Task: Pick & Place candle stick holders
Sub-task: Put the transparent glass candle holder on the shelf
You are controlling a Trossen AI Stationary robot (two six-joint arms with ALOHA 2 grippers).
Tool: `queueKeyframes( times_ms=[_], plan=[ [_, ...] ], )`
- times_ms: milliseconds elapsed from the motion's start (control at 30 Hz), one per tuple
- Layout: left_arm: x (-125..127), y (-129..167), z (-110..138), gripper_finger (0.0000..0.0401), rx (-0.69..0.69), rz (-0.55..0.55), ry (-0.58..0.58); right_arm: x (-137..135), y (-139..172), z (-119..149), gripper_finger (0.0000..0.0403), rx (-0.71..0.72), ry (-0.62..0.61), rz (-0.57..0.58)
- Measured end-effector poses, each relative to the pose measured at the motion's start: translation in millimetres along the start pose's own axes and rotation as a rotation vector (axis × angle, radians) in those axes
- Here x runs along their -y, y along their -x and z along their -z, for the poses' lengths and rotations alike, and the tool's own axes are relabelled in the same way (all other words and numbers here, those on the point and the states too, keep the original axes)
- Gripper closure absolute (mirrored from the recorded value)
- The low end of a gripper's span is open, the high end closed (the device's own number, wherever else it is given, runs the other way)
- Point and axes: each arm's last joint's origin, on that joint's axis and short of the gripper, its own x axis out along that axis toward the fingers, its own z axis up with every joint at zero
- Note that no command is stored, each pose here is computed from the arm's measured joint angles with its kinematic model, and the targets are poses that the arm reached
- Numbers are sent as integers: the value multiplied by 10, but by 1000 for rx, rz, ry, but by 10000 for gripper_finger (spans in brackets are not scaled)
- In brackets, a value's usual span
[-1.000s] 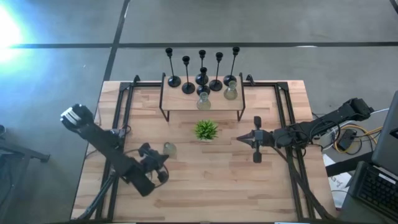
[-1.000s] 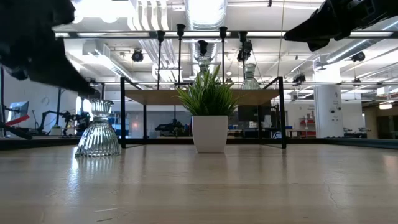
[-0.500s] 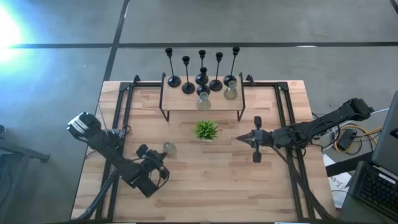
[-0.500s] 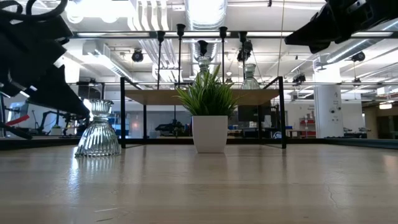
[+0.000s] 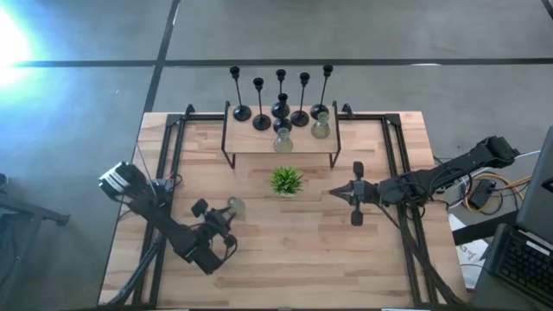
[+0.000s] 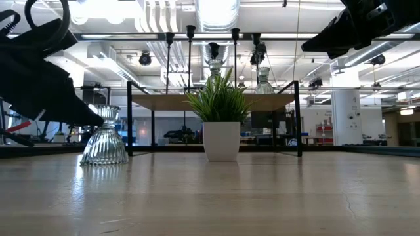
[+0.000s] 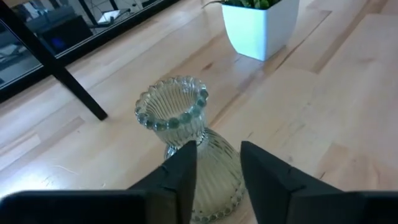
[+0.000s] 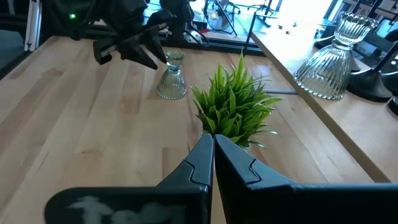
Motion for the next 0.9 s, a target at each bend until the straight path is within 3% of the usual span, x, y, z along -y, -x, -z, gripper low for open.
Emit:
queueKeyframes(
  times_ms=[467, 900],
  plan=[
    [-70, -98, 46, 183, 32, -45, 37, 1, -1, -9, 394, 8, -15, 0],
    [-147, -261, 36, 171, 75, -99, 158, 2, -1, -9, 394, 8, -32, 1]
  ],
)
